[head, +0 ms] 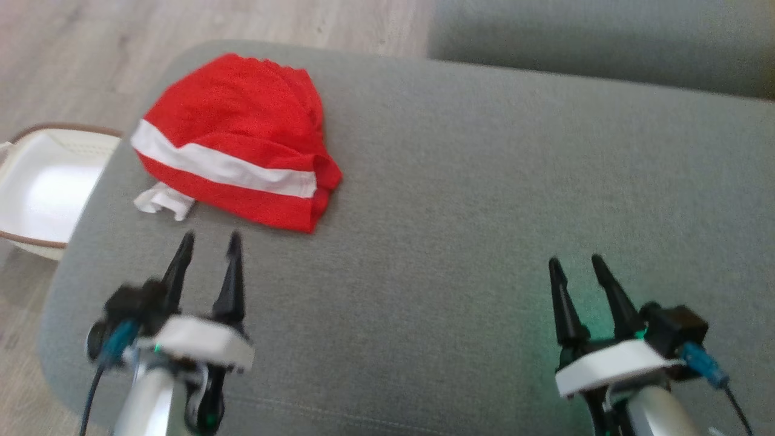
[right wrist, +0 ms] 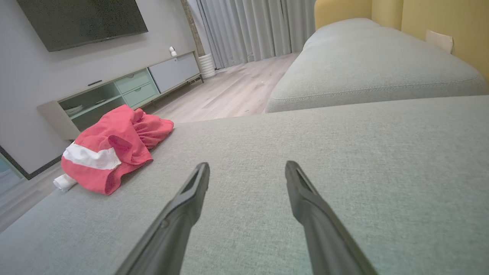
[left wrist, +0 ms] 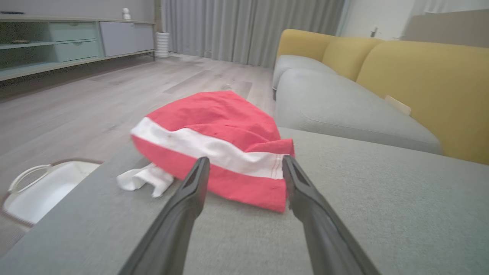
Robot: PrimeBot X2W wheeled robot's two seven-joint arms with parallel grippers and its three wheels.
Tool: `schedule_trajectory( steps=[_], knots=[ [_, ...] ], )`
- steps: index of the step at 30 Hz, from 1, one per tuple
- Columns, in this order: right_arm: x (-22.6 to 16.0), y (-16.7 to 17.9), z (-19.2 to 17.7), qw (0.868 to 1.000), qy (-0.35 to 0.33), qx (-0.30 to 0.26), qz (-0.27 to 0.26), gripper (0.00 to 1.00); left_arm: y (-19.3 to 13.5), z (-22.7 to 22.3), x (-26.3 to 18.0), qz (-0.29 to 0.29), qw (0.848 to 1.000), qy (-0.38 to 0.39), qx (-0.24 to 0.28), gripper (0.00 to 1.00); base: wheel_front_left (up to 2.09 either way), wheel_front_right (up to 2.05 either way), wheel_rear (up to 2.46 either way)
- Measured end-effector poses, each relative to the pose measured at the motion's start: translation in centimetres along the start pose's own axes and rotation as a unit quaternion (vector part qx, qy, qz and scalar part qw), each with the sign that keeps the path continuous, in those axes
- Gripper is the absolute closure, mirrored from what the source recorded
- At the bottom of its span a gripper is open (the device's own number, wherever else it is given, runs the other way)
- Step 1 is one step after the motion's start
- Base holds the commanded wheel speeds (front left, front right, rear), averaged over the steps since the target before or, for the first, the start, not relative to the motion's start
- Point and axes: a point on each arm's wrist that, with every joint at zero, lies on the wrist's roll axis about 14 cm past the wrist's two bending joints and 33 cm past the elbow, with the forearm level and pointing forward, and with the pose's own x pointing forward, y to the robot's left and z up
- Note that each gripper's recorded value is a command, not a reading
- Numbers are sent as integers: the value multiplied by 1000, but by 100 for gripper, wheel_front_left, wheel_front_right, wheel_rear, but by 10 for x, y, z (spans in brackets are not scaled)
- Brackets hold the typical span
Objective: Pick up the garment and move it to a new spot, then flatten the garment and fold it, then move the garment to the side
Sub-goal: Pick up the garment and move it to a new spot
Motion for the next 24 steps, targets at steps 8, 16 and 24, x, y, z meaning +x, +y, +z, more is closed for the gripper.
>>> schedule_trajectory(
  steps=[8, 16, 24],
  knots=[
    [8, -35, -2, 999, -2, 7, -43, 0, -42, -27, 72, -93, 992, 66, 60, 0, 0, 0, 0],
    [3, -59, -14, 997, 12, 15, -76, 0, -45, -57, 109, -108, 980, 125, 114, 0, 0, 0, 0],
    [3, -72, -16, 996, 13, 17, -92, 0, -51, -77, 129, -127, 970, 148, 147, 0, 0, 0, 0]
  ],
)
